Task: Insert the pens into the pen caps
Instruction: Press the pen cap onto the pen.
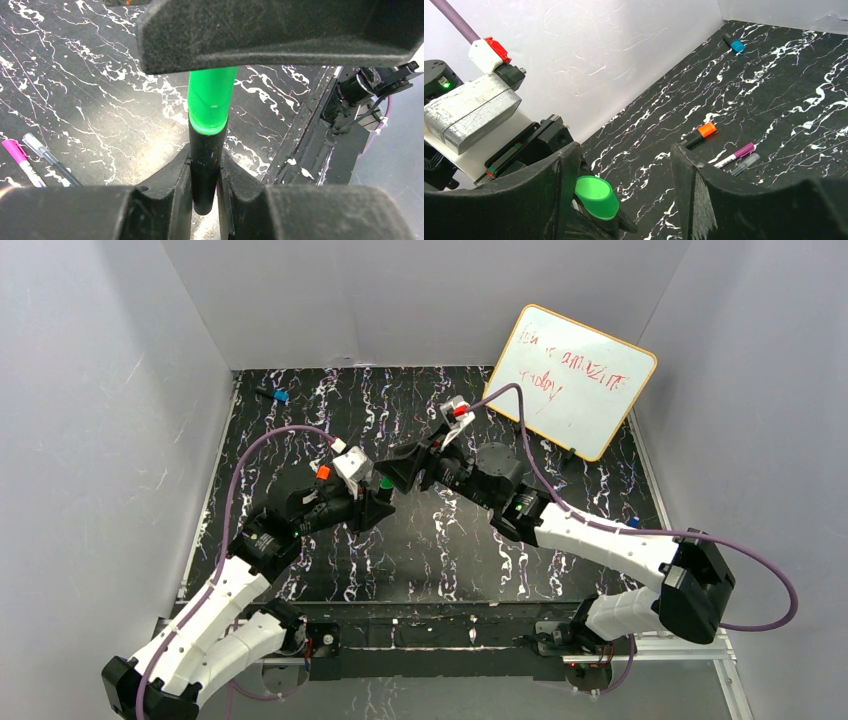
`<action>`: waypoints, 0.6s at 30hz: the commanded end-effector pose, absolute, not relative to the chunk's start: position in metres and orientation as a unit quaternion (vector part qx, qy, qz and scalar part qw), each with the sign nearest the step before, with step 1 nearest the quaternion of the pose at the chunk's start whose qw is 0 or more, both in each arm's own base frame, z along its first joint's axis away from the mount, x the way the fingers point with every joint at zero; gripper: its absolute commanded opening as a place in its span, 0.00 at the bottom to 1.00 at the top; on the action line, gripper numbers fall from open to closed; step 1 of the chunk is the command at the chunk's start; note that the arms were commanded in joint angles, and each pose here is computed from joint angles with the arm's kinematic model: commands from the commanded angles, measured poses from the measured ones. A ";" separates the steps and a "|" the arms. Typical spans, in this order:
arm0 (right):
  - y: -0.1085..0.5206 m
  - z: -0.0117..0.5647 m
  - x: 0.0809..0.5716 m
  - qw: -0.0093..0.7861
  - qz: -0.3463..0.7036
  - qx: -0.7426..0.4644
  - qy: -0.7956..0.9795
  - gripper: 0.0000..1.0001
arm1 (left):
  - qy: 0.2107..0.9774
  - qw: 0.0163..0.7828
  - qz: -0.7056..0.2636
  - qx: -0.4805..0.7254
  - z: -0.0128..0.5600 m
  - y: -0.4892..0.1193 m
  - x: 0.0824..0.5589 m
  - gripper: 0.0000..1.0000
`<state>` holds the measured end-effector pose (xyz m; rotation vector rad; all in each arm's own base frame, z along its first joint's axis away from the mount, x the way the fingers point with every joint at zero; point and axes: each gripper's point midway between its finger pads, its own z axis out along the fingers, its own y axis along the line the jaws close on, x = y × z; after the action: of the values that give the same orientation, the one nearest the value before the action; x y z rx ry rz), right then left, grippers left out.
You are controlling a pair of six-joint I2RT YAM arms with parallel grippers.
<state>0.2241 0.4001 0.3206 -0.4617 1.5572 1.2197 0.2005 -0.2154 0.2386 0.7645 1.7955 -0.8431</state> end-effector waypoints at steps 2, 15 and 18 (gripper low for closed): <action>0.400 0.235 0.198 0.432 0.473 -0.241 0.728 0.73 | 0.639 0.630 -0.341 0.281 0.344 -0.210 0.220 0.00; 0.404 0.219 0.186 0.414 0.481 -0.243 0.734 0.73 | 0.616 0.665 -0.332 0.263 0.364 -0.205 0.227 0.00; 0.405 0.217 0.183 0.408 0.486 -0.244 0.734 0.73 | 0.608 0.675 -0.328 0.257 0.369 -0.203 0.228 0.00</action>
<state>0.2227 0.4000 0.3216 -0.3804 1.5398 1.2806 0.2035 -0.2145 0.2419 0.7520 1.7871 -0.8243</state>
